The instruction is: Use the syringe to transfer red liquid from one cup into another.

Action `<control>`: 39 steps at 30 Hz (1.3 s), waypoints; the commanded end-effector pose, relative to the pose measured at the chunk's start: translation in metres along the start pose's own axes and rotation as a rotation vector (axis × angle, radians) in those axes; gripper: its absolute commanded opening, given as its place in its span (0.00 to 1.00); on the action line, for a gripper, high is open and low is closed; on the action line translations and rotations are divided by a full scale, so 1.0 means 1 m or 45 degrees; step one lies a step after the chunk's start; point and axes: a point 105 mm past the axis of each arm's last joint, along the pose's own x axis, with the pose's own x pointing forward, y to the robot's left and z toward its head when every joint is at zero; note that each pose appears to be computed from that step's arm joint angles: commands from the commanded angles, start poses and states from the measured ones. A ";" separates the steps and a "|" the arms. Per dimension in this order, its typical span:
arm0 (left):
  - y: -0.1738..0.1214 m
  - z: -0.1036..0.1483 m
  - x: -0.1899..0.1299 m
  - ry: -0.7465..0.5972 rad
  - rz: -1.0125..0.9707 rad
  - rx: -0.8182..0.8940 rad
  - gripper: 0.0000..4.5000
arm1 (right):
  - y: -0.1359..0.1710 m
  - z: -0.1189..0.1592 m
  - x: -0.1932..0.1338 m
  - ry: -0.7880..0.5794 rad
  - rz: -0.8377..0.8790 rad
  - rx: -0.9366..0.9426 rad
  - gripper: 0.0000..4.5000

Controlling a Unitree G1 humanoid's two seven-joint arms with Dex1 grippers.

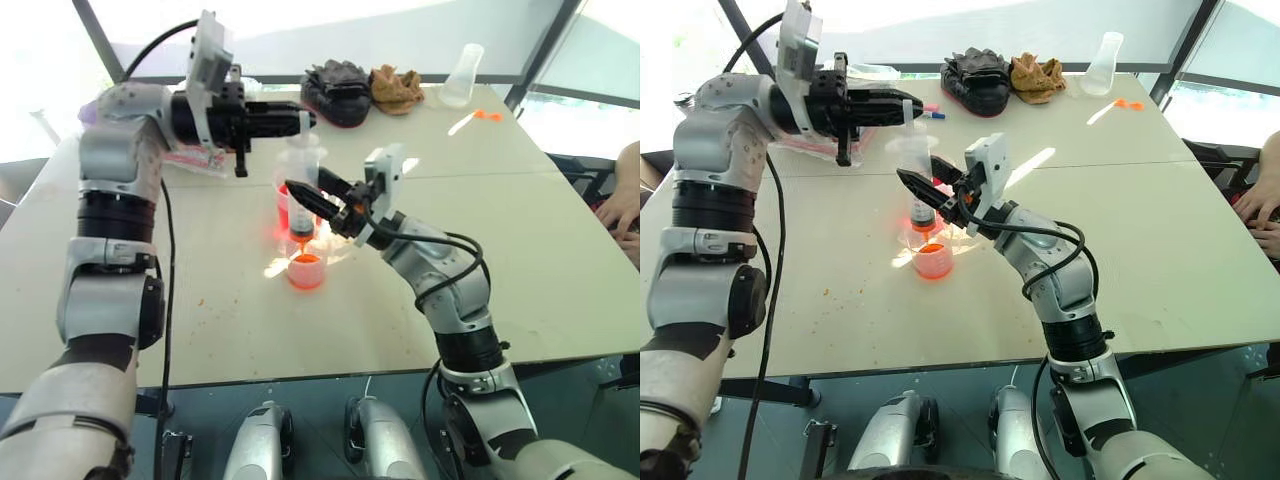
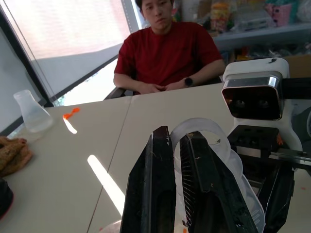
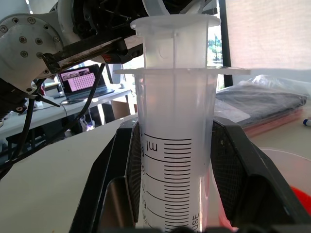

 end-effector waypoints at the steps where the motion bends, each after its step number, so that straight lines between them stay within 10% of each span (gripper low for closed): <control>1: -0.018 -0.004 0.012 0.008 -0.148 -0.008 0.01 | -0.010 0.033 0.001 -0.124 -0.050 -0.061 0.34; 22: -0.022 -0.019 0.012 -0.056 -0.097 -0.170 0.01 | -0.021 0.061 -0.012 -0.127 -0.077 -0.114 0.34; 30: -0.009 -0.003 0.004 -0.088 -0.007 -0.133 0.44 | -0.024 0.065 -0.014 -0.127 -0.085 -0.149 0.34; 39: -0.005 0.014 -0.068 -0.186 0.319 -0.300 0.44 | -0.048 0.098 -0.027 -0.214 -0.224 -0.091 0.34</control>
